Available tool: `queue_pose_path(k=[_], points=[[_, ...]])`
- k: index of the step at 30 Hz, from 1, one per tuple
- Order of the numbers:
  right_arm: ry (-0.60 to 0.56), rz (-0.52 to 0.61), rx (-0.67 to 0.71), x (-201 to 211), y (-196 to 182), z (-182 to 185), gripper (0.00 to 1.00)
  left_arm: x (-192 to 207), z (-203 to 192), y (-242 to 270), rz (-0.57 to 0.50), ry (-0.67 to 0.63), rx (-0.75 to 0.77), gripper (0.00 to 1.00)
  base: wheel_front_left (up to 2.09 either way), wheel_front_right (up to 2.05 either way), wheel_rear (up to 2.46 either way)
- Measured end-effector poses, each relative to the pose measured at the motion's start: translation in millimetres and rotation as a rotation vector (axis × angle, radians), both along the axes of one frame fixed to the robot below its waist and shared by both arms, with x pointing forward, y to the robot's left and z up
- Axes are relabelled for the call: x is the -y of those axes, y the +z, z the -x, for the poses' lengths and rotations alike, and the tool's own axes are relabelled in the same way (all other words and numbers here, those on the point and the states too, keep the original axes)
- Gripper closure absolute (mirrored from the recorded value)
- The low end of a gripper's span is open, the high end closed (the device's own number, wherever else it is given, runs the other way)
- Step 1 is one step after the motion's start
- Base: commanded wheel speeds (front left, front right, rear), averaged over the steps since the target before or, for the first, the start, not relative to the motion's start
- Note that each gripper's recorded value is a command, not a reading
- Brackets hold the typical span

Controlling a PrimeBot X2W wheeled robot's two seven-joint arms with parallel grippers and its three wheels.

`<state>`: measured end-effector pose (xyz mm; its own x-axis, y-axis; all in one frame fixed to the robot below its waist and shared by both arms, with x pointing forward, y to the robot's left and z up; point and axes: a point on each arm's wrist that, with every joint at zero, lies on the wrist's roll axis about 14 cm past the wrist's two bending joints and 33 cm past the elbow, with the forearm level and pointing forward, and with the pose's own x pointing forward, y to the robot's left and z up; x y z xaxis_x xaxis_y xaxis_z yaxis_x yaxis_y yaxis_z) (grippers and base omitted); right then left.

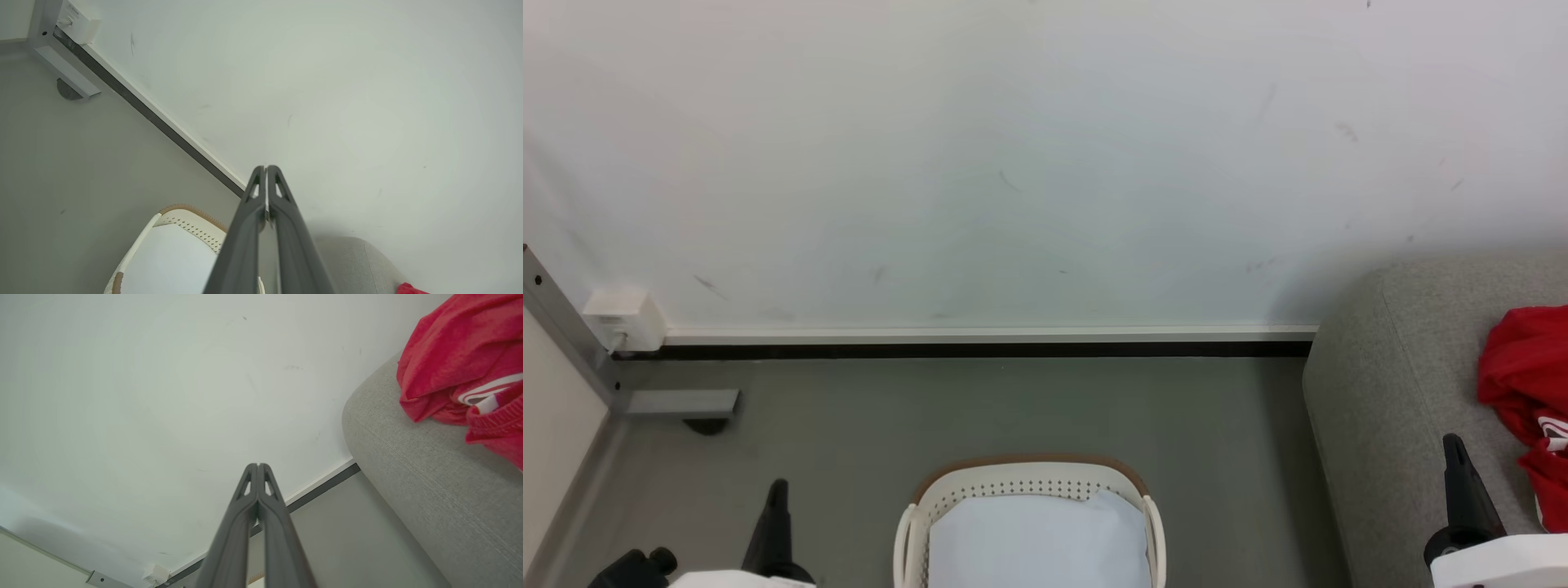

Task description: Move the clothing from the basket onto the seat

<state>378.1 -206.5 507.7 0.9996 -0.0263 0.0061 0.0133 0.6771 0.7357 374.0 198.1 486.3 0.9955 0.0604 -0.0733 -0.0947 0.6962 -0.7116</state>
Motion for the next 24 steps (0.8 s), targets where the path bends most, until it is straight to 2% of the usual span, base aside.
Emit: queue_pose_path(k=[24], points=[[-0.001,-0.269,-0.014,-1.4,-1.9,-3.6,1.0,-0.1,-5.0,2.8,0.286,0.002,0.008,1.0,0.0,0.0,0.0]])
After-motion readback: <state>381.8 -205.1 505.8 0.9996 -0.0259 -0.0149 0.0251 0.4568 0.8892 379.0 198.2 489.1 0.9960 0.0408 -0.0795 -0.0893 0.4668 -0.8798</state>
